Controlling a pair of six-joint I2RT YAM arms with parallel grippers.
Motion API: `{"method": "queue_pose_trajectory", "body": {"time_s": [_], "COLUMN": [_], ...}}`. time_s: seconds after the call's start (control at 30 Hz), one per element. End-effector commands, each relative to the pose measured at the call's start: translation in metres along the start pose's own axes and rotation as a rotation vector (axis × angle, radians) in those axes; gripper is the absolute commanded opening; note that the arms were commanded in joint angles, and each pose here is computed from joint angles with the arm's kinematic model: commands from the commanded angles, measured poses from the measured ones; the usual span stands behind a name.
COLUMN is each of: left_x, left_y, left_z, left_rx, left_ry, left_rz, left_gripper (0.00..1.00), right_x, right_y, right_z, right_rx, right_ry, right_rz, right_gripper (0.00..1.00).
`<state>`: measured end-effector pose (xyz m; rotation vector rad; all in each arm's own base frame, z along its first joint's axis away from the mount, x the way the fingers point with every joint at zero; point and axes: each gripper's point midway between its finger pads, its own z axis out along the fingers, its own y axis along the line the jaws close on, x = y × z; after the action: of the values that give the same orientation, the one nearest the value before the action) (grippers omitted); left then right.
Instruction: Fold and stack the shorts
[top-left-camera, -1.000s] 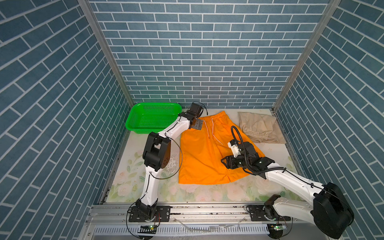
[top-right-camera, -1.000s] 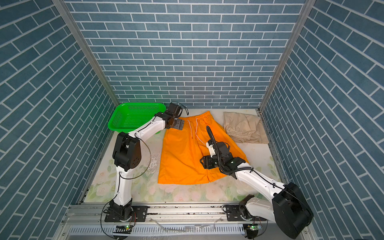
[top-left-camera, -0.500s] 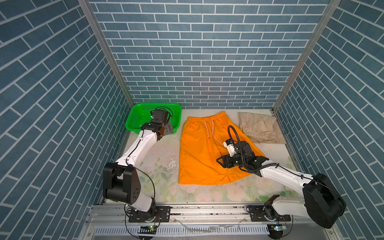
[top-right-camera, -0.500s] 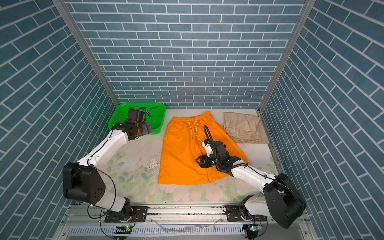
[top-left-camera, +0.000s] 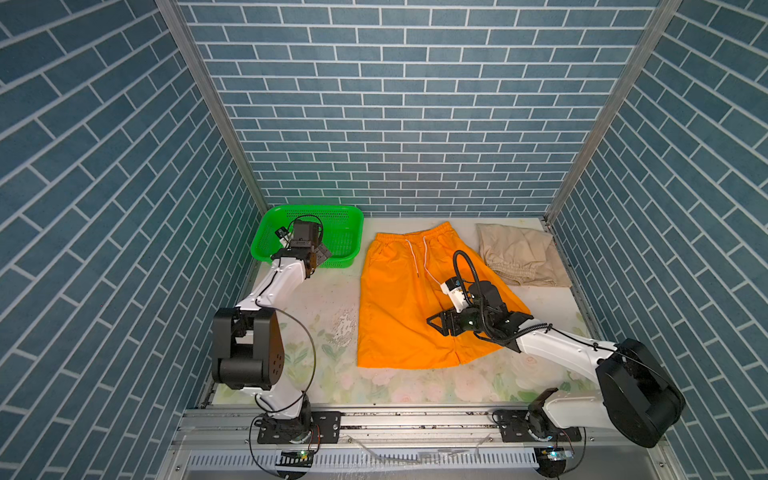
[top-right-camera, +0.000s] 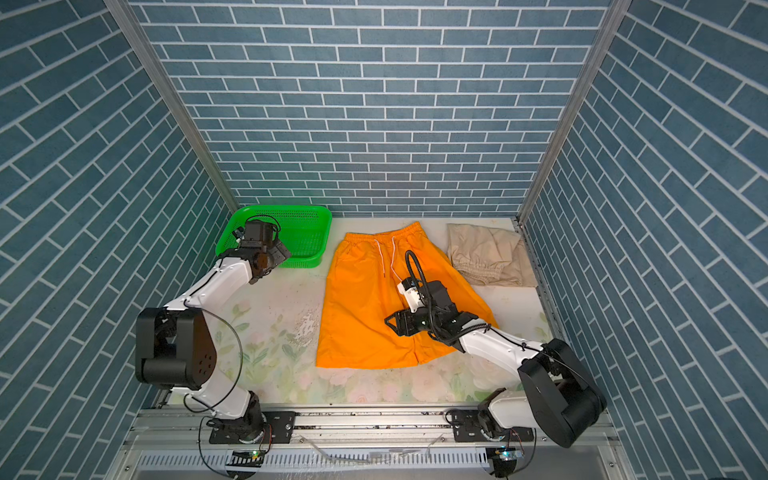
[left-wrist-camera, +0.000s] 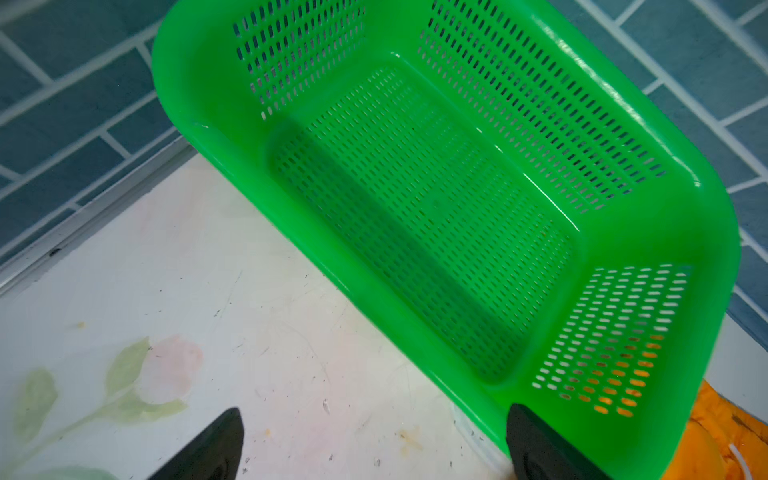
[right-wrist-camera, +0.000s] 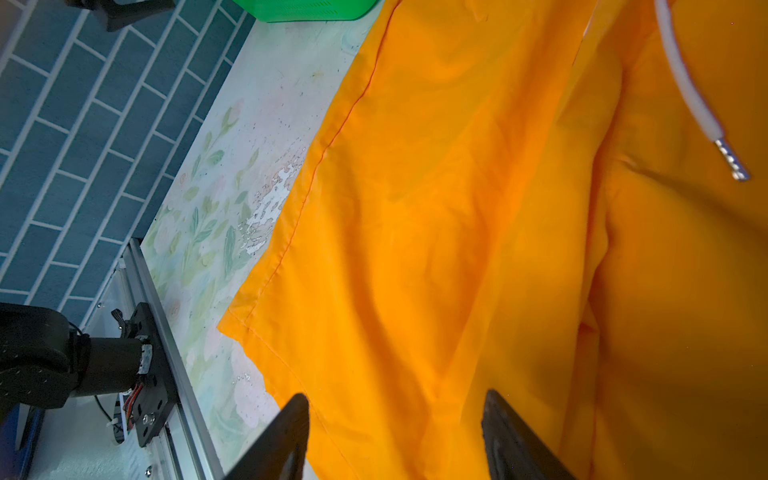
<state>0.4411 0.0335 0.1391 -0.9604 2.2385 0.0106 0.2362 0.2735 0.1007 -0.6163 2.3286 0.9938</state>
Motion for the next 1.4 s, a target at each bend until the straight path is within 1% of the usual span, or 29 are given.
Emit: {"method": "queue_pose_trajectory", "body": {"time_s": [0.0,0.1,0.33,0.5,0.63,0.77,0.93,0.97,1.03,1.13,1.37], "left_x": [-0.005,-0.003,-0.001,0.005,0.011,0.023,0.031,0.033,0.036,0.035,0.011], "left_y": [-0.014,-0.021,-0.020,-0.025,-0.022,-0.017,-0.008,-0.005,0.001,0.013,0.062], "left_z": [0.018,0.030,0.052,0.064,0.071,0.077,0.071,0.069,0.063,0.052,0.034], "left_rx": [0.048,0.053,0.055,0.043,0.039,0.042,0.014,0.003,-0.014,-0.059,-0.269], "left_ry": [0.025,0.048,0.089,0.164,0.205,0.264,0.303,0.314,0.334,0.347,0.326], "left_rz": [-0.044,-0.033,-0.031,0.066,0.099,0.109,0.168,0.185,0.222,0.282,0.414], "left_gripper": [1.00,1.00,1.00,0.98,0.94,0.82,0.48,0.44,0.40,0.40,0.38], "right_x": [0.000,0.002,0.001,0.001,0.002,0.002,0.004,0.004,0.004,0.003,0.002], "right_y": [0.008,0.007,0.006,0.004,0.003,0.003,0.002,0.002,0.002,0.003,0.007], "right_z": [-0.001,-0.001,0.001,0.004,0.005,0.006,0.007,0.007,0.008,0.009,0.010], "right_rx": [-0.039,-0.042,-0.043,-0.039,-0.039,-0.042,-0.042,-0.041,-0.045,-0.056,-0.077], "right_ry": [-0.016,-0.021,-0.031,-0.026,-0.029,-0.028,-0.027,-0.025,-0.026,-0.026,-0.025], "right_rz": [-0.038,-0.032,-0.019,-0.019,-0.015,-0.013,-0.013,-0.011,-0.008,-0.006,-0.005], "right_gripper": [0.67,0.67,0.67,0.67,0.67,0.67,0.67,0.67,0.67,0.67,0.67]}}
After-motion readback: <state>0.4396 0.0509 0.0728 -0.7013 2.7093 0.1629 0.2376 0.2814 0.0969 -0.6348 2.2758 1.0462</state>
